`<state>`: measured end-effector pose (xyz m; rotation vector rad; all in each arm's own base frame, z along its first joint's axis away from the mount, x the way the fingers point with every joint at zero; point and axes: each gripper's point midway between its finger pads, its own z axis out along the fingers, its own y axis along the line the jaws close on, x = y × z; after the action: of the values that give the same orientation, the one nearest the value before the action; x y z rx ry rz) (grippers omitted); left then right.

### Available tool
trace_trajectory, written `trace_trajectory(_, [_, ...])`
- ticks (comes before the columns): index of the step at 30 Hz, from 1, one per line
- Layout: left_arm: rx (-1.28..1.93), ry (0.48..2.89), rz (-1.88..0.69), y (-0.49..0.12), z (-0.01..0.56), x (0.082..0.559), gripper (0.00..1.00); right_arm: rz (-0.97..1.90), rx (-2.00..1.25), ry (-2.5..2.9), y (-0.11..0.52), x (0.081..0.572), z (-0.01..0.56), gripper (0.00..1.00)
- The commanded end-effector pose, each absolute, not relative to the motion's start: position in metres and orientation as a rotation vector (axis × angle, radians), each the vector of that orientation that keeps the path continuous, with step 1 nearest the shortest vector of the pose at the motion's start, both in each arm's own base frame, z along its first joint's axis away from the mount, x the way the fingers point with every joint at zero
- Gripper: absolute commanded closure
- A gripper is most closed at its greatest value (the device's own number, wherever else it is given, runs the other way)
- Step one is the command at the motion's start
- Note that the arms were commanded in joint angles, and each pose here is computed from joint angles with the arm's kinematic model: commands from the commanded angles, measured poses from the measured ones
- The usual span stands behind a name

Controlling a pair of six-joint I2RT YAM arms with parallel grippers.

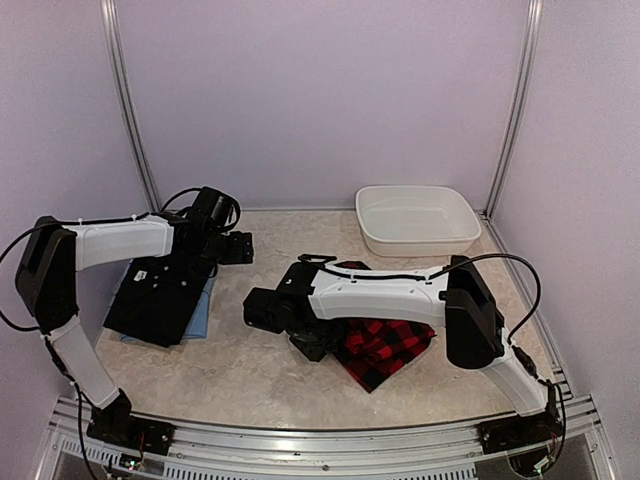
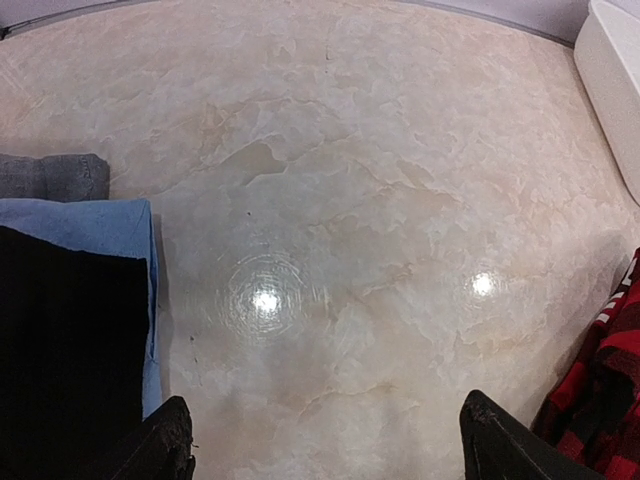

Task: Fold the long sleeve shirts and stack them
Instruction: Turn over the square-folded shirt at the center of the board, then smooth out the square-folded shirt at the center of the board.

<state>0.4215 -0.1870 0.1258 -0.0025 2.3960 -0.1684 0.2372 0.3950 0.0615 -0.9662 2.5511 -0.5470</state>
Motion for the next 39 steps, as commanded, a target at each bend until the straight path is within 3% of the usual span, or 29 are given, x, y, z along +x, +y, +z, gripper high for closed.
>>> trace_trajectory(1, [-0.007,2.362,-0.185,-0.185,0.137,0.425,0.12,-0.53,-0.935,2.524,0.404,0.222,0.068,0.45])
trace_trajectory(8, [0.01,2.351,-0.232,-0.189,0.141,0.424,0.12,-0.469,-0.914,2.47,0.404,0.192,0.096,0.29])
trace_trajectory(14, [0.055,2.321,-0.348,-0.203,0.149,0.416,0.11,-0.237,-0.845,2.433,0.388,0.193,0.126,0.24])
trace_trajectory(21, [0.073,2.293,-0.433,-0.212,0.156,0.405,0.11,0.248,-0.762,2.368,0.377,0.232,0.169,0.31])
trace_trajectory(30, [0.159,2.284,-0.533,-0.242,0.151,0.397,0.11,0.325,-0.765,2.412,0.356,0.276,0.141,0.46])
trace_trajectory(39, [0.357,2.245,-0.664,-0.307,0.148,0.375,0.12,0.464,-0.809,2.503,0.355,0.258,0.098,0.52])
